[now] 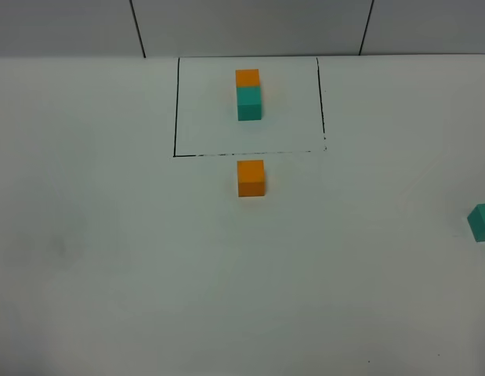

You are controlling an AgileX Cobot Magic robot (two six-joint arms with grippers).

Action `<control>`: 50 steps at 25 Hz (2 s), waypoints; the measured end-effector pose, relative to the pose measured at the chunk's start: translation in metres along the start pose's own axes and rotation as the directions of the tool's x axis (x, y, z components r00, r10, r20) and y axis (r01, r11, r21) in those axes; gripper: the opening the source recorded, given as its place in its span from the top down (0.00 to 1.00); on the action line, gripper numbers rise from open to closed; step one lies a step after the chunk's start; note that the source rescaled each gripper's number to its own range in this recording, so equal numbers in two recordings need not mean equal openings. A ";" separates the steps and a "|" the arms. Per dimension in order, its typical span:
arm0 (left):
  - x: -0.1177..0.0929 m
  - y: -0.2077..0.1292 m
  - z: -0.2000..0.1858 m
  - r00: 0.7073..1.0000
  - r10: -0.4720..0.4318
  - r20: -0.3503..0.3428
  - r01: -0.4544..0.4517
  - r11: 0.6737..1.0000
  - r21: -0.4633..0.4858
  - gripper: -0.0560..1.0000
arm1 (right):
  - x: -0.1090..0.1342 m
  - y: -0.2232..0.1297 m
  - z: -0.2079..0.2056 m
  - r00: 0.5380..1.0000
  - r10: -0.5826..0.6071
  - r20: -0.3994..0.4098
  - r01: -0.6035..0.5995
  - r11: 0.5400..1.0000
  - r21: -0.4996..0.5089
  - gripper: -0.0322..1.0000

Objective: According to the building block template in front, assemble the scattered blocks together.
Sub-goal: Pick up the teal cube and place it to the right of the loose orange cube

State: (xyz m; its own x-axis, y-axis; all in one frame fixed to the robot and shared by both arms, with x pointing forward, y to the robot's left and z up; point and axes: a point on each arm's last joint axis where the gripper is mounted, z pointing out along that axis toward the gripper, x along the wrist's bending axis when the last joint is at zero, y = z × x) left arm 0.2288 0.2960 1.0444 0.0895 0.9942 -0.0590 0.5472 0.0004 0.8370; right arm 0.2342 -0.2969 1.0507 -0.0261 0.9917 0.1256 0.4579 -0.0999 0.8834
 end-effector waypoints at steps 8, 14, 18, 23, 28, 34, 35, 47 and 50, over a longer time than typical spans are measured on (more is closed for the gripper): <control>0.000 0.000 0.000 1.000 -0.001 -0.001 0.001 1.000 0.000 0.30 | 0.000 0.000 0.000 1.000 0.000 0.000 0.000 1.000 0.000 0.34; 0.000 0.000 0.000 1.000 -0.001 -0.001 0.001 1.000 0.000 0.30 | 0.000 0.000 0.000 1.000 0.000 0.000 0.000 1.000 0.000 0.34; 0.000 0.000 0.000 1.000 -0.001 -0.001 0.001 1.000 0.000 0.30 | 0.000 0.000 0.000 1.000 0.012 -0.003 -0.012 1.000 0.000 0.34; 0.000 0.000 0.000 1.000 -0.001 -0.001 0.001 1.000 0.000 0.30 | 0.001 0.006 0.012 0.999 0.037 0.010 -0.037 0.996 0.080 0.34; 0.000 0.000 0.000 1.000 -0.001 -0.001 0.001 1.000 0.000 0.30 | 0.004 0.032 0.044 0.999 0.039 0.036 -0.046 0.973 0.228 0.34; 0.000 0.000 0.000 1.000 -0.001 -0.001 0.001 1.000 0.000 0.30 | 0.006 0.063 0.113 0.998 -0.003 0.063 -0.028 0.877 0.480 0.34; 0.000 0.000 0.000 1.000 -0.001 -0.001 0.001 1.000 0.000 0.30 | 0.006 0.066 0.125 0.998 -0.015 0.062 -0.018 0.859 0.511 0.34; 0.000 0.000 0.000 1.000 -0.001 -0.001 0.001 1.000 0.000 0.30 | -0.015 0.067 0.256 0.991 -0.126 0.042 0.063 0.727 0.684 0.34; 0.000 0.000 0.000 1.000 -0.001 -0.001 0.001 1.000 0.000 0.30 | -0.025 0.055 0.272 0.994 -0.107 0.021 0.060 0.697 0.714 0.34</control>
State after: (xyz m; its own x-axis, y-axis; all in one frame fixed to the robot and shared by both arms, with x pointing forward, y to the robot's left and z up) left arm 0.2288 0.2960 1.0444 0.0885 0.9943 -0.0590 0.5472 0.0010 0.8370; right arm 0.5023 -0.3057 0.9732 -0.0561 0.9982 0.0212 0.9525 0.0472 0.3009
